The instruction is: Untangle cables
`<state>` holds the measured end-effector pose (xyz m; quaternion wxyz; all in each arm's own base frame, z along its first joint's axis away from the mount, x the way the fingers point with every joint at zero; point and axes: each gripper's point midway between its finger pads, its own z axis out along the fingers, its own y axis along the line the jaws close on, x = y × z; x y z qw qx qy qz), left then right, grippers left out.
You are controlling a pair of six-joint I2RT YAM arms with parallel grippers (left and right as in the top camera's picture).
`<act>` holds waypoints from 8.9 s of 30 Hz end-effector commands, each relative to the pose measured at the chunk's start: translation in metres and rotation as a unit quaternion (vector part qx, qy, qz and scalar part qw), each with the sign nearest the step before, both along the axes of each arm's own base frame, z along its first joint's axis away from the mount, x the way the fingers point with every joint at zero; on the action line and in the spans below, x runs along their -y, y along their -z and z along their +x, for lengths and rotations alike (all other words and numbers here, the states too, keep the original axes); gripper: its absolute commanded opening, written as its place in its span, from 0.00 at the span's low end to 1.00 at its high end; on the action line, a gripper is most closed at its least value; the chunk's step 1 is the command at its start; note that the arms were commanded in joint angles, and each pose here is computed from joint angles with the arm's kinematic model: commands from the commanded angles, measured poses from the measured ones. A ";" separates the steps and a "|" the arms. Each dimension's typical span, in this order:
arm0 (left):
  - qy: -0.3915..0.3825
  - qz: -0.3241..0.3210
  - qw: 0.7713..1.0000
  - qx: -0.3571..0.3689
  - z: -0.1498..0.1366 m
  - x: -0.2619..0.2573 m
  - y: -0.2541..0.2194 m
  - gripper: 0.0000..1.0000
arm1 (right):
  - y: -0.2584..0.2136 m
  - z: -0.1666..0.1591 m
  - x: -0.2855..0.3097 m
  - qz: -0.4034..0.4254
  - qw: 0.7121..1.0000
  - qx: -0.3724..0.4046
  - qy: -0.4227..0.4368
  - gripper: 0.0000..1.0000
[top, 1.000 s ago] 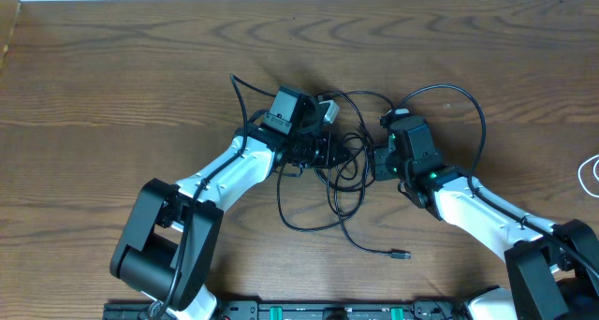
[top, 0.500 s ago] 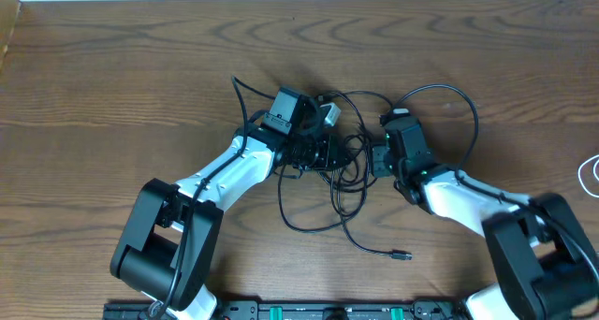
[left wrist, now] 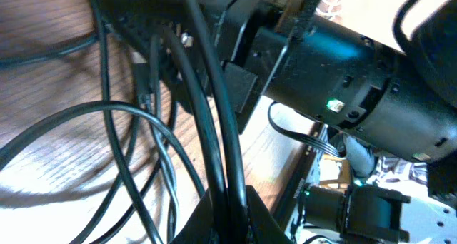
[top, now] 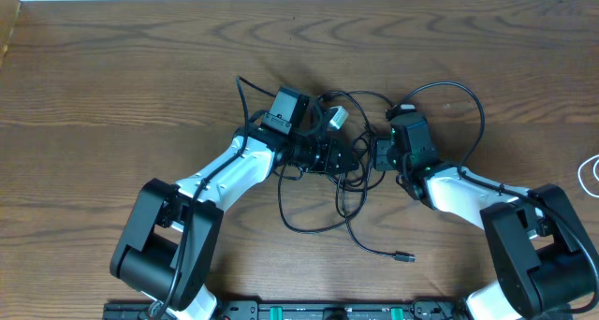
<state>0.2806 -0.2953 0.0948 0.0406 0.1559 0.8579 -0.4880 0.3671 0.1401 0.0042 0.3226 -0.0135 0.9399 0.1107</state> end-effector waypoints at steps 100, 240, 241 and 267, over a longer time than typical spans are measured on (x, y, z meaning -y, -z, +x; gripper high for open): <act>-0.070 -0.067 0.992 -0.083 0.022 0.019 -0.033 0.09 | -0.012 -0.034 -0.035 0.237 0.961 -0.142 0.019 0.01; -0.200 -0.120 0.969 -0.079 0.098 -0.040 -0.058 0.43 | -0.071 -0.025 -0.078 0.151 0.979 0.035 -0.134 0.91; -0.204 -0.121 0.967 -0.089 0.098 -0.040 -0.058 0.43 | -0.071 -0.025 -0.079 0.129 0.977 0.050 -0.160 0.91; -0.219 -0.135 0.946 -0.198 0.089 -0.037 -0.063 0.41 | -0.091 0.045 -0.031 0.068 0.980 0.187 -0.031 0.01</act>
